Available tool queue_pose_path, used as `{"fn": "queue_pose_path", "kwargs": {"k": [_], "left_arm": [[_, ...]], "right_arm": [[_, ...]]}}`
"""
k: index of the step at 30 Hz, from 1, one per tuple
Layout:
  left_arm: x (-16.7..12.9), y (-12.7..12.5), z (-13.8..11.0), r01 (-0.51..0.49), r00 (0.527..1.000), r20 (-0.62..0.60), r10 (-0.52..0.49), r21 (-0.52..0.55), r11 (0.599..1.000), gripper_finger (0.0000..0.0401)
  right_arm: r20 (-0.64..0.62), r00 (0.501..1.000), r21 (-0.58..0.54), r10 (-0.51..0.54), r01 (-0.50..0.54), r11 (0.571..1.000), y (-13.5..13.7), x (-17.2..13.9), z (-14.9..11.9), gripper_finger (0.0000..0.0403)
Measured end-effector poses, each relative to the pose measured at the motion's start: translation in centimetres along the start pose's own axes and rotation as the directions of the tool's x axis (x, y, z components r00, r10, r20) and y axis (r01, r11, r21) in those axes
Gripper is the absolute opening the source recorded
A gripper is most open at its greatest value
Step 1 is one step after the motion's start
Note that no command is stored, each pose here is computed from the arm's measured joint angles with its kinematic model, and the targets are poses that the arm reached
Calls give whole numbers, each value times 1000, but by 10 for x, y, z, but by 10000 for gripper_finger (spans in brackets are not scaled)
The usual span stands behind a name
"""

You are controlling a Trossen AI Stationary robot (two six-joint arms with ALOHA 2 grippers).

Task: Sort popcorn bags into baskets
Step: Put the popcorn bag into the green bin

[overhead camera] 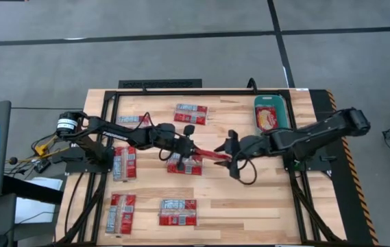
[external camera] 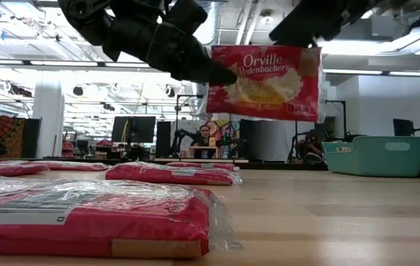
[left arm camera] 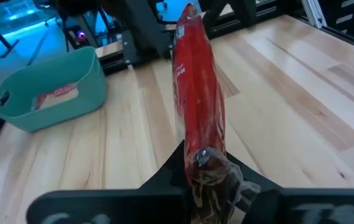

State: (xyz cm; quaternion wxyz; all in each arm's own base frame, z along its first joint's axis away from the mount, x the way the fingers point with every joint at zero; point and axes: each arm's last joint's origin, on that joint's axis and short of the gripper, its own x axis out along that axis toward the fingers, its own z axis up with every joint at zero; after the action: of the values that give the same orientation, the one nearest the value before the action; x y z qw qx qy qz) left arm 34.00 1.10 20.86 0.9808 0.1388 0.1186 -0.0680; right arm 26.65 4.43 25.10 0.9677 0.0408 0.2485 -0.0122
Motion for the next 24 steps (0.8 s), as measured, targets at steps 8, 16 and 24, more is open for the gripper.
{"fn": "queue_pose_path", "kwargs": {"k": [8, 16, 24], "left_arm": [[0, -1, -3, 9, 1000, -27, -8, 8, 1000, 7], [0, 0, -4, -46, 998, -54, 43, -67, 997, 25], [-2, 2, -14, -178, 970, -187, 157, -105, 978, 93]], "right_arm": [[-32, 999, 31, -35, 36, 999, -9, 17, -6, 200], [-50, 995, 71, -81, 85, 994, -15, 12, -5, 22], [-138, 894, 129, -426, 443, 887, -30, -42, -12, 17]]}}
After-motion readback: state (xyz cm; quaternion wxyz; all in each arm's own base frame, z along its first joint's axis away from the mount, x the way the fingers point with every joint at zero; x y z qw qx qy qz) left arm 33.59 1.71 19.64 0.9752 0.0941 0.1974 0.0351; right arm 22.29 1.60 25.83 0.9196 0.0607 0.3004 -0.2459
